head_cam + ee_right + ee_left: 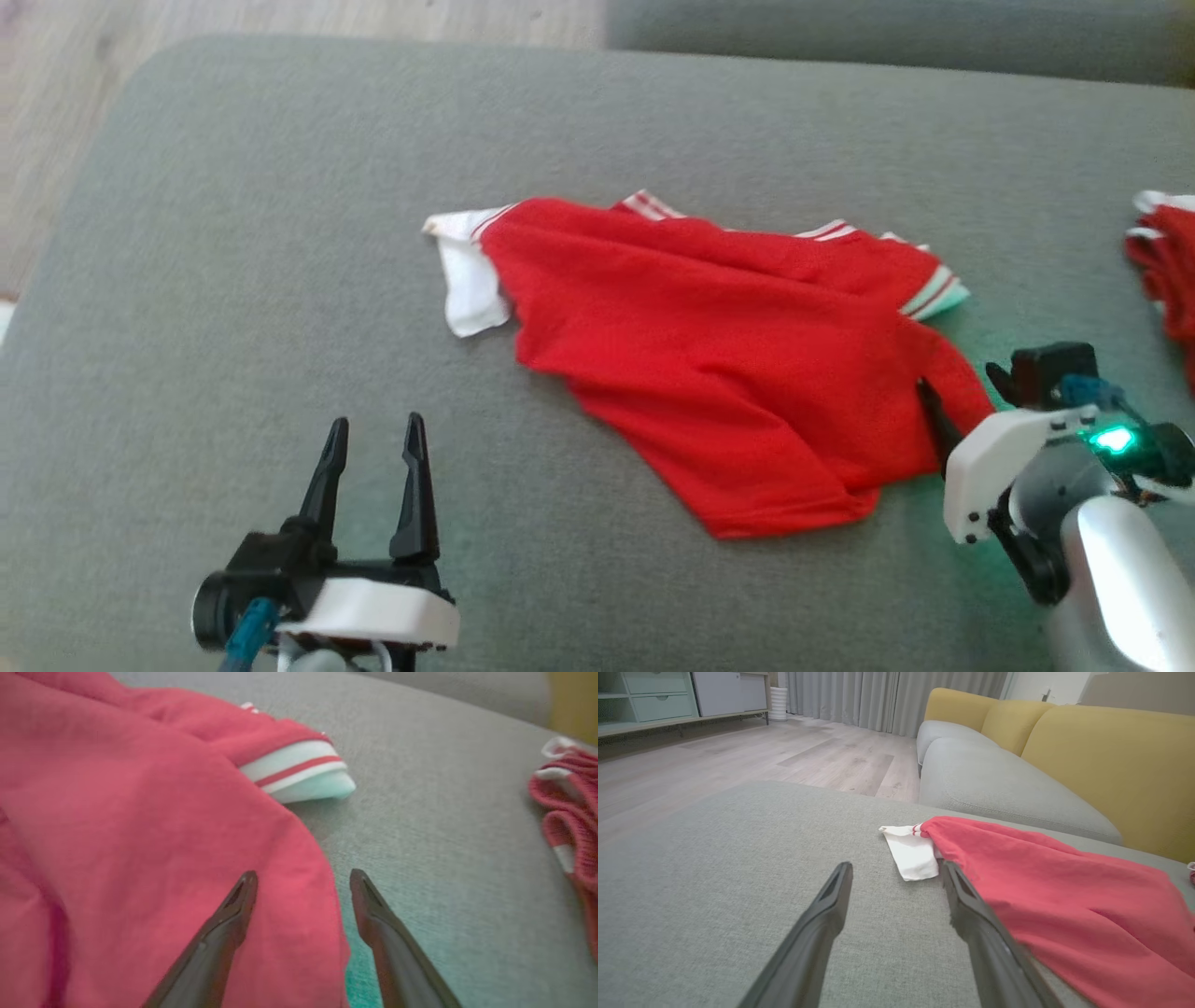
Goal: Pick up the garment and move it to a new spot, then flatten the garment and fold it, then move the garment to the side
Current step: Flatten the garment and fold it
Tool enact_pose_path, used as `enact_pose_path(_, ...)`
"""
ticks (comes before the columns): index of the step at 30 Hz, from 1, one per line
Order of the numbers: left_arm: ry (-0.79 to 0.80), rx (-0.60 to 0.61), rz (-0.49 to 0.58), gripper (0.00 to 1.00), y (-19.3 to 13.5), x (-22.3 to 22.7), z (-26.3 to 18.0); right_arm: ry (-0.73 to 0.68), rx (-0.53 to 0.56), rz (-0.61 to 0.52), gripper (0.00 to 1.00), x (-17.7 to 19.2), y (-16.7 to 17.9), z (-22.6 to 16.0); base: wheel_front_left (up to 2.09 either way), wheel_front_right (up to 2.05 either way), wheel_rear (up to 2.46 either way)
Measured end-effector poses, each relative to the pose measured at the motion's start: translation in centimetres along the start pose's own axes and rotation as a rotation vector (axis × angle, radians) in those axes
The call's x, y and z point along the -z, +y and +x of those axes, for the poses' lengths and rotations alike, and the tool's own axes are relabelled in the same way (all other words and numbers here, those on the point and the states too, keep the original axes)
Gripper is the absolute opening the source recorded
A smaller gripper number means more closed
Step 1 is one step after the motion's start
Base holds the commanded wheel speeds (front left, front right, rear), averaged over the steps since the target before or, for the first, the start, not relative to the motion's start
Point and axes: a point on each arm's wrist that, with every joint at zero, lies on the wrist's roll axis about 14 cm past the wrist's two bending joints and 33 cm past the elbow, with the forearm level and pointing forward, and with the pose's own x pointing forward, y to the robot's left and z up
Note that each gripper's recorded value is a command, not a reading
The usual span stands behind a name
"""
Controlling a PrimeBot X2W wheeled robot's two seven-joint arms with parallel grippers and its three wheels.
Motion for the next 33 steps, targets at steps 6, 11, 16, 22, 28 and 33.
enact_pose_path(6, 0.016, -0.039, 0.0, 1.0, 1.0, 0.6, -0.3, 0.085, -0.114, 0.07, 0.33, 1.0, 3.0, 1.4, 0.0, 0.0, 0.0)
enact_pose_path(11, -0.004, -0.032, 0.001, 1.0, 0.9, 0.1, -0.1, 0.032, -0.115, 0.085, 0.0, 0.0, 2.7, 0.9, 0.0, 0.0, 0.0)
enact_pose_path(16, -0.022, -0.014, 0.004, 1.0, 0.4, -0.4, 0.1, -0.149, -0.088, 0.067, 0.0, -4.5, 1.6, -0.3, 0.0, 0.0, 0.0)
enact_pose_path(22, -0.038, 0.008, -0.003, 1.0, -0.3, -0.8, -0.1, -0.327, -0.073, -0.001, 0.0, -10.4, 0.6, -2.6, 0.0, 0.0, 0.0)
enact_pose_path(28, -0.048, 0.005, -0.006, 1.0, -0.4, -1.0, -0.4, -0.37, -0.024, -0.112, 0.0, -14.1, -1.8, -3.2, 0.0, 0.0, 0.0)
enact_pose_path(33, -0.051, -0.004, -0.016, 1.0, -0.2, -1.0, -0.6, -0.402, 0.052, -0.205, 0.0, -18.7, -4.7, -2.0, 0.0, 0.0, 0.0)
